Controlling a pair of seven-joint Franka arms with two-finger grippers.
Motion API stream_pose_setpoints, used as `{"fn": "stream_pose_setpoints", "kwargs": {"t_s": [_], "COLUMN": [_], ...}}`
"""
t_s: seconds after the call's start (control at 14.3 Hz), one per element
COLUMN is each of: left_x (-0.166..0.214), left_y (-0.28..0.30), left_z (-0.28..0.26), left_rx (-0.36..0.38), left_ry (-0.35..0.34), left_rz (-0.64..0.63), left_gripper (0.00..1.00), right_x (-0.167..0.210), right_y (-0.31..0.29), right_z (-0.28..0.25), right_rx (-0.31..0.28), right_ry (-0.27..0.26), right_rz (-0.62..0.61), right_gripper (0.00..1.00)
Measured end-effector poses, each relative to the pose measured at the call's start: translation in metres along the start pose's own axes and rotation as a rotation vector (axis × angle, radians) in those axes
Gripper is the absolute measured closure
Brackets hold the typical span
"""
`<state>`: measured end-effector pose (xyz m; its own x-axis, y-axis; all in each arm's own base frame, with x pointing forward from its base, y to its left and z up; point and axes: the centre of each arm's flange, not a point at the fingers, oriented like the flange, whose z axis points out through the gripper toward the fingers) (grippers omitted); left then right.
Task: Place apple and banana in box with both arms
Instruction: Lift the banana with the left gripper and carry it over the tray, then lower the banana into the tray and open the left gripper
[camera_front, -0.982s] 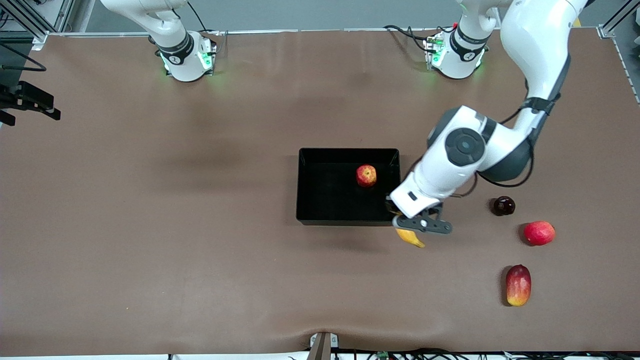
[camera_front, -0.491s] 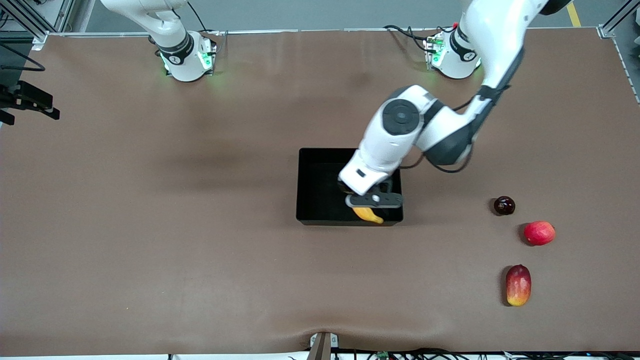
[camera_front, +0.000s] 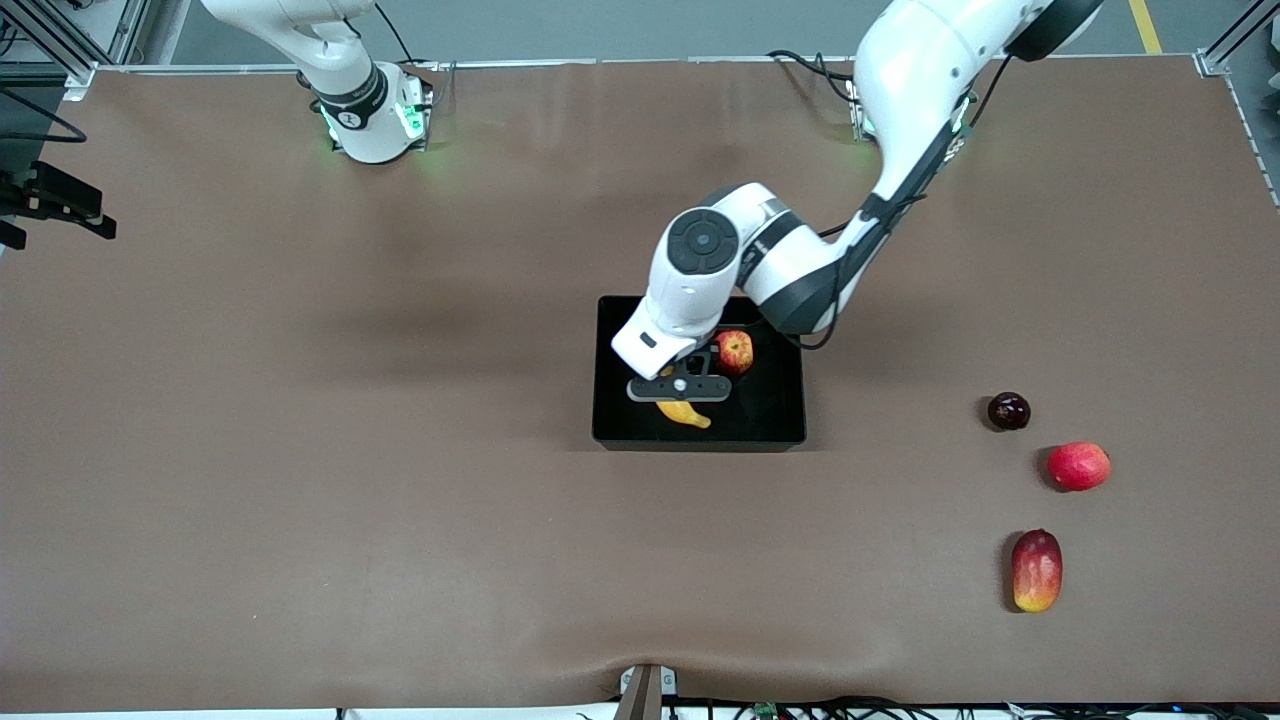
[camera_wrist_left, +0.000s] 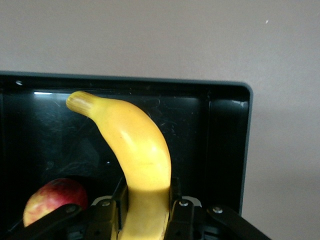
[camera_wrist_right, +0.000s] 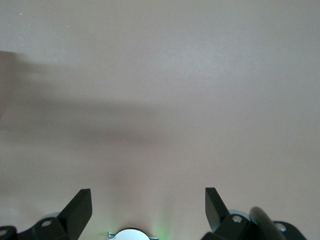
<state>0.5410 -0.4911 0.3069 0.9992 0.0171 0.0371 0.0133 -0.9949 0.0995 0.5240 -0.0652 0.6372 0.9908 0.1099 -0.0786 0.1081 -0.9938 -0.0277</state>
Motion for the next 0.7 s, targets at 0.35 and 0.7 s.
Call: {"fn": "stream_pose_setpoints", "kwargs": {"t_s": [0.35, 0.7], "left_x": [-0.013, -0.013], "left_y": [0.013, 0.009], "left_z": [0.044, 0.083], "left_rx": [0.019, 0.035], "left_ry": [-0.005, 0.004], "left_rz": [0.019, 0.02], "left_gripper": [0.64, 0.64], "right_x": [0.0, 0.0], "right_y": [0.0, 0.0], "right_z": [0.0, 0.0], "right_rx": [0.0, 0.0], "right_ry": [0.0, 0.0], "right_rz": [0.0, 0.0], "right_gripper": [0.0, 0.0]}}
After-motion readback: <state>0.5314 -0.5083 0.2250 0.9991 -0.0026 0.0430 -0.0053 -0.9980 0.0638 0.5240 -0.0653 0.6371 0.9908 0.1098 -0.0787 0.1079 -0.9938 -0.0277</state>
